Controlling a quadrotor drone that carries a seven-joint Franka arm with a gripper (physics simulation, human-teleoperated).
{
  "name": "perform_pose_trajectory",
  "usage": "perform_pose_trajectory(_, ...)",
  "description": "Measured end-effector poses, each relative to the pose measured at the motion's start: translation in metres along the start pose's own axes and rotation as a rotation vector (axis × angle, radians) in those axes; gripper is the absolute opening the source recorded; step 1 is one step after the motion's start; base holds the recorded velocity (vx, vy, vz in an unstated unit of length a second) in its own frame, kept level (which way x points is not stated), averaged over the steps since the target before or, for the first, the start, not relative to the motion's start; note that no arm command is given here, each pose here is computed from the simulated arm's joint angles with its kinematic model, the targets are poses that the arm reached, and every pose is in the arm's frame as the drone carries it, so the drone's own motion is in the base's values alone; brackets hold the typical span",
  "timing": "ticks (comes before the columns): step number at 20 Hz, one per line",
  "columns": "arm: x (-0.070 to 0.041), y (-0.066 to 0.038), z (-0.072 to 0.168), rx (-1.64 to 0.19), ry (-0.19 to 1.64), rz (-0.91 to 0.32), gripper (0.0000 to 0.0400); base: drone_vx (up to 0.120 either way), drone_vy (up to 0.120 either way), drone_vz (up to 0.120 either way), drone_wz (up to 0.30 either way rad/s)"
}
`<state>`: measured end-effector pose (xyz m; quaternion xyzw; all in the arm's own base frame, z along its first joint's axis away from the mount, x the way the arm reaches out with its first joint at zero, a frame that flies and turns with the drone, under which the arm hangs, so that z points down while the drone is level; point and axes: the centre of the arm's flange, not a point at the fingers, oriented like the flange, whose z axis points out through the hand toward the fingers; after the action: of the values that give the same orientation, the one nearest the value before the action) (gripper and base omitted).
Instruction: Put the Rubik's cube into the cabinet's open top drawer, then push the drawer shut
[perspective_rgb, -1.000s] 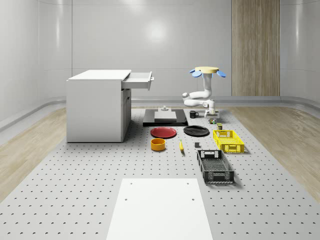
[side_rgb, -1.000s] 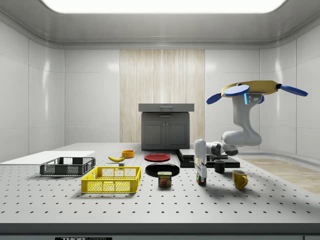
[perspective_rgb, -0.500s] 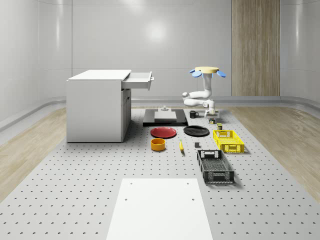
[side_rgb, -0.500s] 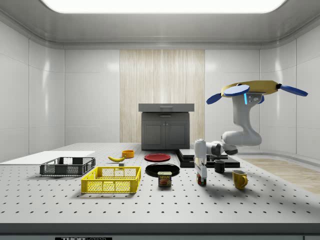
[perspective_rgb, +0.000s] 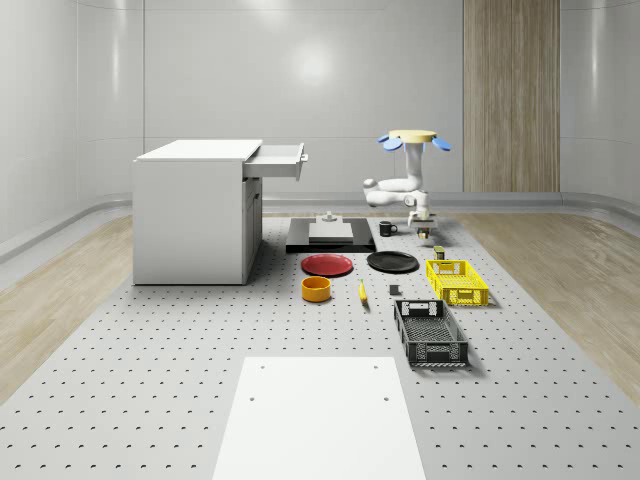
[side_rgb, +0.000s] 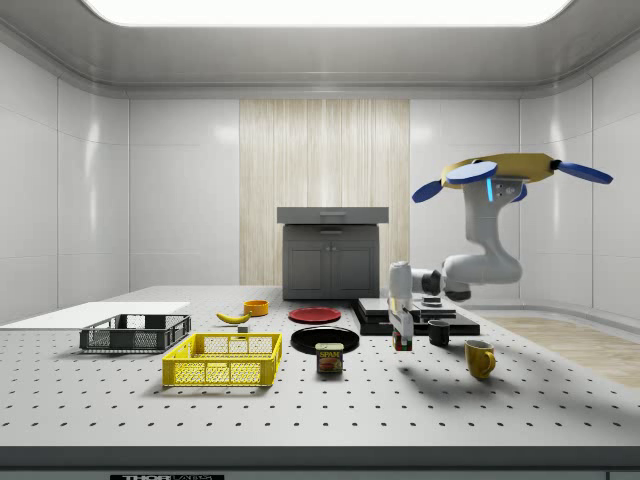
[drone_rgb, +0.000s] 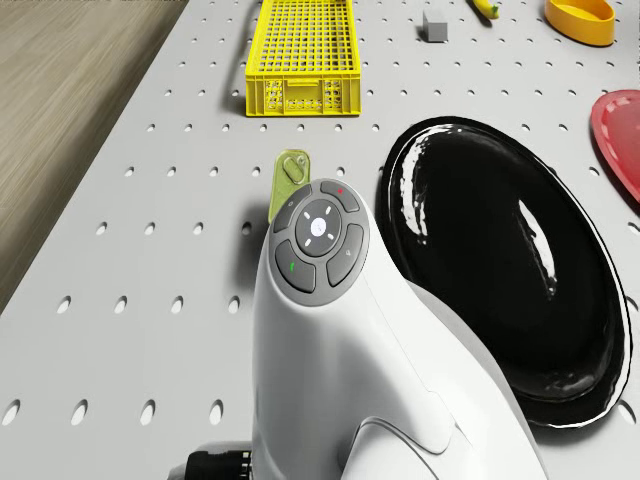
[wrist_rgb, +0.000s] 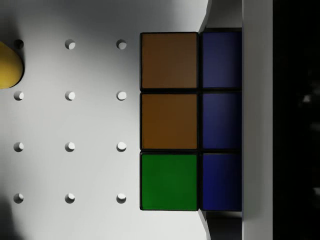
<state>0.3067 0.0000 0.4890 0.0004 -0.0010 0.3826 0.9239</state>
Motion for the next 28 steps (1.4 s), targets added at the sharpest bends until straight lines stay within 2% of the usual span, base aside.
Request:
perform_pose_trajectory(8,0.0000,-0.0001,-0.0086,0.000,0.000,0.000,0.0325,0.005,-0.120,0.120,0.000)
perform_pose_trajectory(19,0.0000,-0.0001,-0.0102,0.000,0.000,0.000,0.0325,0.120,-0.120,0.120,0.000)
perform_pose_trajectory(28,0.0000,-0.0001,-0.0103,0.000,0.000,0.000,0.0325,0.000,-0.120,0.120,0.000)
